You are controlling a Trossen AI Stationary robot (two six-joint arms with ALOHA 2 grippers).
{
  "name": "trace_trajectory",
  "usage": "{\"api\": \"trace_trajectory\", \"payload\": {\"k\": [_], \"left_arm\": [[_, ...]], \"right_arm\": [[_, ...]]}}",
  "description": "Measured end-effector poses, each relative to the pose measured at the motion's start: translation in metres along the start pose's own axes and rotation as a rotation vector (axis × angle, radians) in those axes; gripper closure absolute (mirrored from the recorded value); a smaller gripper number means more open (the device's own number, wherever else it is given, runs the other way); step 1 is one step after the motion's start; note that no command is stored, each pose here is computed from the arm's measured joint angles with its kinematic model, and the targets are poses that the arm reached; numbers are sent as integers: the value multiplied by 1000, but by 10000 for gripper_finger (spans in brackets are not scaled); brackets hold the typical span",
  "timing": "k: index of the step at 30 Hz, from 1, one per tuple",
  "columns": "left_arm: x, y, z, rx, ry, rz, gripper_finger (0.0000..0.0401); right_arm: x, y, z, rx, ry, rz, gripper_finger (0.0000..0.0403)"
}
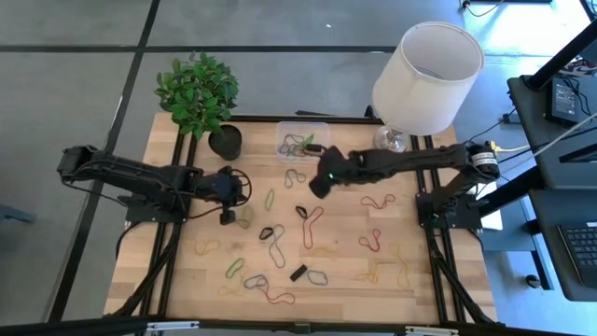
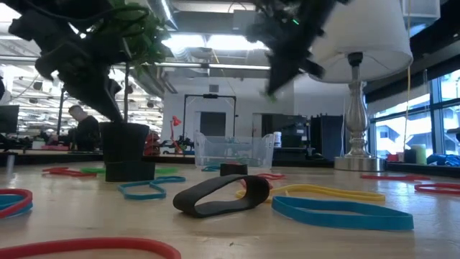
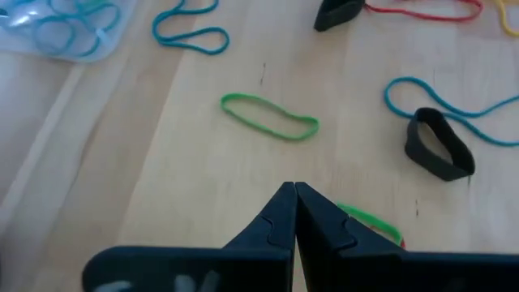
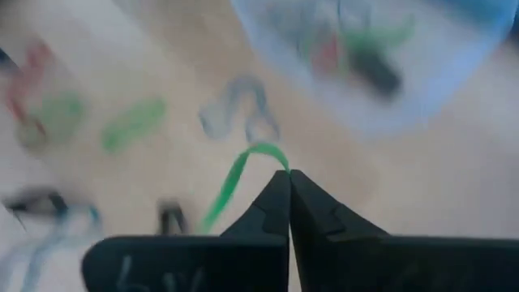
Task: Pick and place rubber bands into bin
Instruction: Put the green rubber band into the transparent bin, then put the red rubber band into the transparent bin
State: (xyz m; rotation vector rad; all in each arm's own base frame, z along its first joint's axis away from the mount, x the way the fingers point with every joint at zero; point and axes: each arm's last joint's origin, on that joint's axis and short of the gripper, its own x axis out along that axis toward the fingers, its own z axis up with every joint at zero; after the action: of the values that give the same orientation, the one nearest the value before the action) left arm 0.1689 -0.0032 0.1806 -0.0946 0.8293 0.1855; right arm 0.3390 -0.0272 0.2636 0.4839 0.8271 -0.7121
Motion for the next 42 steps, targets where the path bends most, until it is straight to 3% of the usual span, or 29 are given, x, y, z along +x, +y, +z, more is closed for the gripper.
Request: {"api": "trace_trajectory", "payload": {"k": [4,12,16,22,29,42], "left_arm": [[4,3,-4,35,-4,-20,399],[7,5,-8,28,-17,-30,399],[7,4,-8,29,-16,-41,398],[7,4,-9,32,-6,-60,398],[7,4,-9,49,-4,-58,398],[7,4,-9,66,-6,-53,399]], "right_arm": [[2,7,44,-37,-78,0,401],[61,-10,98,-107,2,-146,403],[95,-26,101,-112,112,-232,403],[129,-46,85,-137,293,-336,403],[133,-48,78,-154,354,-365,382],[131,-50,76,-160,378,-376,279]]}}
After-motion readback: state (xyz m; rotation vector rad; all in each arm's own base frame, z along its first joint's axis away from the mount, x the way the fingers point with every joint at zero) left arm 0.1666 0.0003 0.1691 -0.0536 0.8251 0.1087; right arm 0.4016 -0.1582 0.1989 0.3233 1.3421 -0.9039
